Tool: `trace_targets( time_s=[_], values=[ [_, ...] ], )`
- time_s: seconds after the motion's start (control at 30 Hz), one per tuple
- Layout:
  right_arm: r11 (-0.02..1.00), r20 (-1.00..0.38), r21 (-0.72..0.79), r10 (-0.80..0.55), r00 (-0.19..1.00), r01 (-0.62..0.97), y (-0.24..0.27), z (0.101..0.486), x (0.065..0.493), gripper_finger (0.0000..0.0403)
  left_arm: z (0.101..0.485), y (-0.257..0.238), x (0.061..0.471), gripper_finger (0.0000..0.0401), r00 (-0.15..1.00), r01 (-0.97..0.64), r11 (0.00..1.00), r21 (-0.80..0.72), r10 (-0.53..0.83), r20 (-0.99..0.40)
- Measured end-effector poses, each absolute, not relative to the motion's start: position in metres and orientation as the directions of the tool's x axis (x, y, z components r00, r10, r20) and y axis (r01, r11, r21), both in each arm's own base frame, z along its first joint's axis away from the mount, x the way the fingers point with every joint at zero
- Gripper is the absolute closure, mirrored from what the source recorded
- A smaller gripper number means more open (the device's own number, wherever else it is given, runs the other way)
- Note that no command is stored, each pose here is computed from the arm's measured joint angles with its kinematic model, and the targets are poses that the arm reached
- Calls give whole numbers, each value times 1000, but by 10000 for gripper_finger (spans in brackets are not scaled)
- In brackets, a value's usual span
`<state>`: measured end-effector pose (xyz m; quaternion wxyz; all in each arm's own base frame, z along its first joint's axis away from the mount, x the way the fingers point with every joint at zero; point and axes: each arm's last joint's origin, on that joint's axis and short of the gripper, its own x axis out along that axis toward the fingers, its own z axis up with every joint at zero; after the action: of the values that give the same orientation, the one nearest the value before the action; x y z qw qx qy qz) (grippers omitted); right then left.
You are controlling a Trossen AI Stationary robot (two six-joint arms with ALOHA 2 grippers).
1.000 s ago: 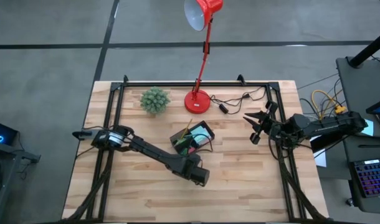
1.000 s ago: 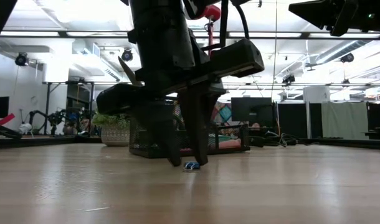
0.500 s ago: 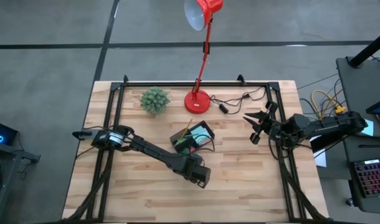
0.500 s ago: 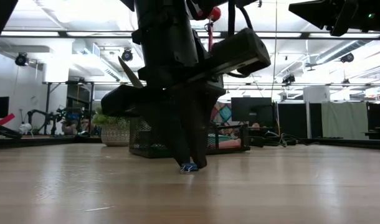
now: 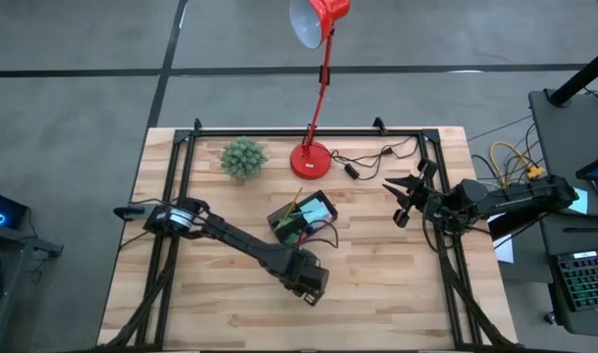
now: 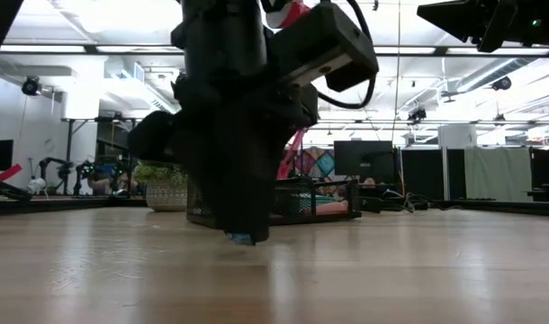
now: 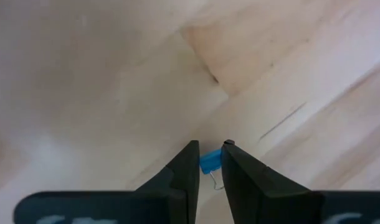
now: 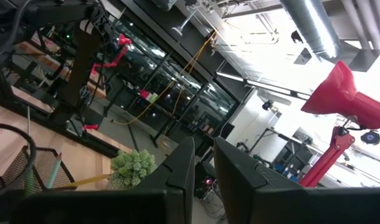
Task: Pick and place office supplies into organizer
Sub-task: Put the blue binder clip into the black desk organizer
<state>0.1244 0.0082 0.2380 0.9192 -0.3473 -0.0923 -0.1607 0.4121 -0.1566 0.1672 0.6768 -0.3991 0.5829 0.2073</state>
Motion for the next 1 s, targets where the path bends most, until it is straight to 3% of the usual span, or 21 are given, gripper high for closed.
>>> trace_targets(
  time_s=[0.37,0.73,1.0],
  values=[
    [707,282,-609,-231,931,360,8,238,124,351,167,-153,407,352,186,-755,608,-244,-158,-970],
    [707,281,-609,-231,931,360,8,238,124,351,183,-154,415,352,248,-716,634,-291,-158,-956],
    [707,281,-609,-232,931,360,8,238,124,351,200,-150,424,352,355,-666,693,-277,-33,-934]
  ],
)
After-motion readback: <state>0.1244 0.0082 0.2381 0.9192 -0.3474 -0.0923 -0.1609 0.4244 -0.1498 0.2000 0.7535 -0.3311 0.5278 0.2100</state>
